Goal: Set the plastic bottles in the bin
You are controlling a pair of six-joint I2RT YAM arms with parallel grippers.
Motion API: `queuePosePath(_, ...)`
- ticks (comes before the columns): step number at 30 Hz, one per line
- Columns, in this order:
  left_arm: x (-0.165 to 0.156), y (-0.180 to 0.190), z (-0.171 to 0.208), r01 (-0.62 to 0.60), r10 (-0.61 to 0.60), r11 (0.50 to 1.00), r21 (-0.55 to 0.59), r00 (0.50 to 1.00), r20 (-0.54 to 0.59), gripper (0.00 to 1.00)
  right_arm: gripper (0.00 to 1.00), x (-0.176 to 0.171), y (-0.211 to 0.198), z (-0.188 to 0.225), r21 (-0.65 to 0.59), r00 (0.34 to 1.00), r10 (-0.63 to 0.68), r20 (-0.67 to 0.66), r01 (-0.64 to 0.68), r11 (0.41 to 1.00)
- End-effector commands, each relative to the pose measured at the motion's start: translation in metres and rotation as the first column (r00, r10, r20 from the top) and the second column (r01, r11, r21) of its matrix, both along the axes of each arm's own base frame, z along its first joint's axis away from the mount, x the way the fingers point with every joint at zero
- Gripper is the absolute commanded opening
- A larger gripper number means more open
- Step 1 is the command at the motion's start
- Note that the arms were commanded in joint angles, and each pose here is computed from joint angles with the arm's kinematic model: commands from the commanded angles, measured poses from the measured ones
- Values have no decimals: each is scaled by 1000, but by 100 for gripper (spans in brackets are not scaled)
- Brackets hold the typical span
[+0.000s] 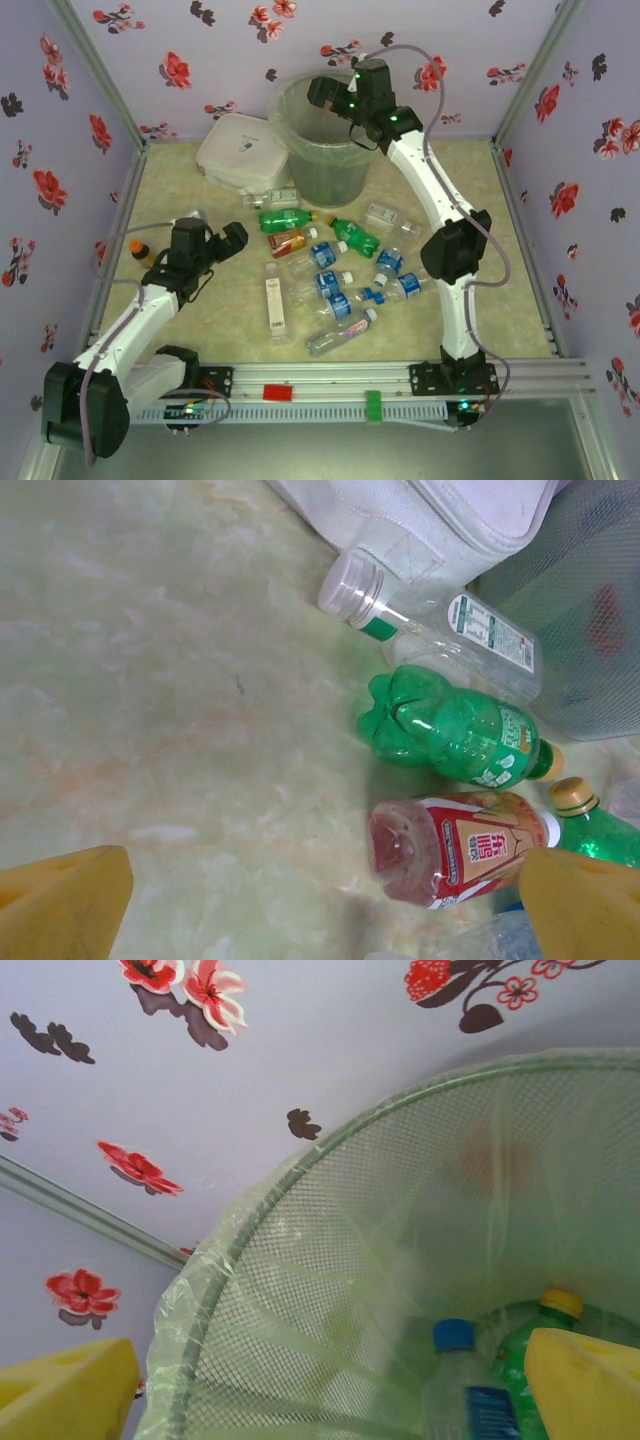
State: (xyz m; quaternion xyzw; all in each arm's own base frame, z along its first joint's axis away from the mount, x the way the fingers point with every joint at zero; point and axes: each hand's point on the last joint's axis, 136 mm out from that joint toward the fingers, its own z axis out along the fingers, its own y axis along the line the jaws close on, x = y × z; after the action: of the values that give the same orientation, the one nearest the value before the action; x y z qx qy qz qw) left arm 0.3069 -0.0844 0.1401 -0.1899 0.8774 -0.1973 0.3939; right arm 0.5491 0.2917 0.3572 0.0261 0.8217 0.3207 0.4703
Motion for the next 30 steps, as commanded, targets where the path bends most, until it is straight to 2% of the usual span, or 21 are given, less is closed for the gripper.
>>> queuePosePath(1, 0, -6, 14, 37, -37, 999, 21, 999, 18, 100, 100, -31, -27, 51, -35, 997, -36, 72, 38, 999)
queuePosePath(5, 0, -19, 25, 74, -76, 996, 52, 997, 34, 100, 100, -68, -56, 50, -86, 994, -70, 82, 77, 993)
queuePosePath(9, -5, -31, 32, 116, -120, 981, 155, 993, 16, 100, 100, -113, -94, 34, -170, 990, -131, 58, 139, 976)
queuePosePath(11, -9, -32, 32, 107, -110, 974, 200, 994, 4, 100, 100, -137, -115, 20, -193, 983, -172, 60, 181, 964)
queuePosePath(14, -13, -30, 29, 67, -69, 977, 205, 998, 0, 100, 100, -172, -144, 0, -218, 971, -232, 54, 238, 946)
queuePosePath(16, -15, -31, 29, 50, -52, 976, 213, 999, 6, 100, 100, -191, -155, -25, -245, 970, -241, 18, 238, 940)
queuePosePath(19, -19, -27, 26, 1, 7, 964, 267, 1000, -30, 100, 100, -213, -168, -68, -223, 954, -293, -59, 273, 936)
queuePosePath(24, -34, -47, 10, 86, -45, 942, 324, 990, -134, 100, 100, -238, -183, -139, -192, 915, -362, -180, 328, 925)
queuePosePath(30, -59, -74, -18, 172, -109, 941, 293, 969, -220, 100, 100, -265, -207, -208, -288, 843, -458, -283, 380, 879)
